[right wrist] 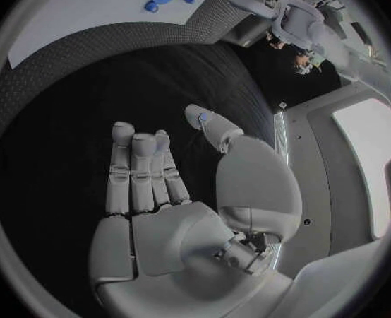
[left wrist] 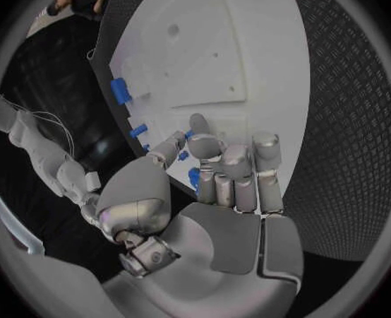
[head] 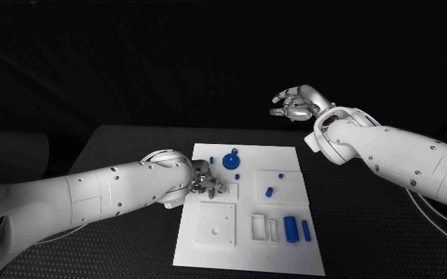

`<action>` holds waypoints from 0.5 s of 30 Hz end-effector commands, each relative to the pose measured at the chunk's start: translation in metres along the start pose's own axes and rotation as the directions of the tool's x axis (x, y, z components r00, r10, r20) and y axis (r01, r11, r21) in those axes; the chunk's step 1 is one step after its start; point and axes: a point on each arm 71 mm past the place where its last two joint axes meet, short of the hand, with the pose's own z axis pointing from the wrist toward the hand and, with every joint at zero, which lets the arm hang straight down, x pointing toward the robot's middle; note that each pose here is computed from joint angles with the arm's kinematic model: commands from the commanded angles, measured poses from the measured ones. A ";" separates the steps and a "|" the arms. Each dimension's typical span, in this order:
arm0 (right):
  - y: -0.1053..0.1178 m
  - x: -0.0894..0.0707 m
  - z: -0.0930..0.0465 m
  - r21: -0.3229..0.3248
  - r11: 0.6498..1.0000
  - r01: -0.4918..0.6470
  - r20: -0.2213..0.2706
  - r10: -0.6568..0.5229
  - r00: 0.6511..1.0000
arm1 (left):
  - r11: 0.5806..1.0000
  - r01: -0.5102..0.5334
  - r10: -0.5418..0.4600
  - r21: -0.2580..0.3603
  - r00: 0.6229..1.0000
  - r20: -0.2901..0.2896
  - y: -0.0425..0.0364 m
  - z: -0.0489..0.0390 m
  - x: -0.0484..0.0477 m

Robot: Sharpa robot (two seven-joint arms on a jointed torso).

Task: Assemble the parts on the task board

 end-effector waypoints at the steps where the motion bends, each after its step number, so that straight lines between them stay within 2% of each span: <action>1: -0.002 -0.001 -0.001 0.000 1.000 0.003 -0.008 -0.003 1.000 | 0.998 0.057 -0.058 0.022 0.998 0.035 -0.0030 -0.0033 -0.0108; 4: -0.004 -0.002 -0.001 0.005 1.000 0.005 -0.004 -0.005 1.000 | 0.995 0.096 -0.097 0.033 0.995 0.032 -0.0038 -0.0059 -0.0144; 10: -0.006 -0.003 -0.001 0.010 1.000 0.007 -0.003 -0.007 1.000 | 0.977 0.198 -0.201 0.073 0.979 0.040 -0.0107 -0.0107 -0.0352; 15: -0.006 -0.003 -0.001 0.011 1.000 0.006 -0.005 -0.006 1.000 | 0.972 0.223 -0.227 0.074 0.972 0.058 -0.0082 -0.0101 -0.0478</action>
